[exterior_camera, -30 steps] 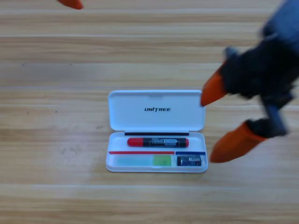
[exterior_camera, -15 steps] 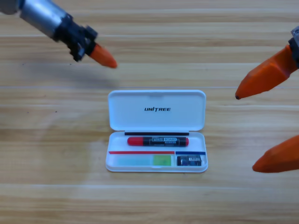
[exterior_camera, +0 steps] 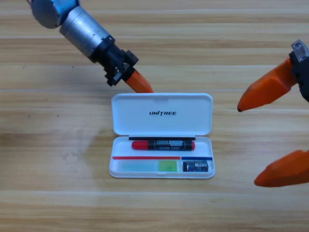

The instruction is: Clean up eraser and pencils

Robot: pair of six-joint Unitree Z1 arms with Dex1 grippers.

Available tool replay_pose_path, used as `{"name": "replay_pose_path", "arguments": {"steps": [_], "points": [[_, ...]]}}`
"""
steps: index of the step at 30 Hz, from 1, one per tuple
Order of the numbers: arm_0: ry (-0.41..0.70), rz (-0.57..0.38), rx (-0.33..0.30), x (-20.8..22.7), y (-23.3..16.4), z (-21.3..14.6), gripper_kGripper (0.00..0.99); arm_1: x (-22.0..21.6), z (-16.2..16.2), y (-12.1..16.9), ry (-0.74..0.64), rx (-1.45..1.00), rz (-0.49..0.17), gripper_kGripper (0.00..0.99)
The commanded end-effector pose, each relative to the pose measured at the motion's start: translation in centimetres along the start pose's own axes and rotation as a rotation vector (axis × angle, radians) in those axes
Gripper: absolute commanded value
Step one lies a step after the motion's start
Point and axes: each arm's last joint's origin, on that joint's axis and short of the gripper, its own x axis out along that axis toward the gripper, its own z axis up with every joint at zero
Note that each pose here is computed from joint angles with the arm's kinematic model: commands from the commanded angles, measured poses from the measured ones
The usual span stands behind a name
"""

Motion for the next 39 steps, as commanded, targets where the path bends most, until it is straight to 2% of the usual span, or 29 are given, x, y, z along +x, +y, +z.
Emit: {"name": "replay_pose_path", "arguments": {"steps": [1,9,19,29,39], "points": [[0.049,-0.067,-0.056,3.0,-0.1,-1.1,0.000,1.2,-0.5,0.2,0.025,0.011,0.034,0.983],[0.081,-0.081,-0.069,2.3,-2.1,-1.4,0.000,1.5,-0.4,0.1,0.026,0.015,0.036,0.983],[0.095,-0.073,-0.028,0.7,-6.0,0.6,0.000,1.5,-0.4,0.0,0.025,0.022,0.034,0.983],[0.138,-0.129,-0.015,4.0,-6.9,-0.1,0.000,1.7,-0.3,0.0,0.028,0.028,0.037,0.983],[0.168,-0.143,-0.011,6.3,-7.2,-0.7,0.000,1.8,-0.3,-0.1,0.027,0.032,0.046,0.983]]}}
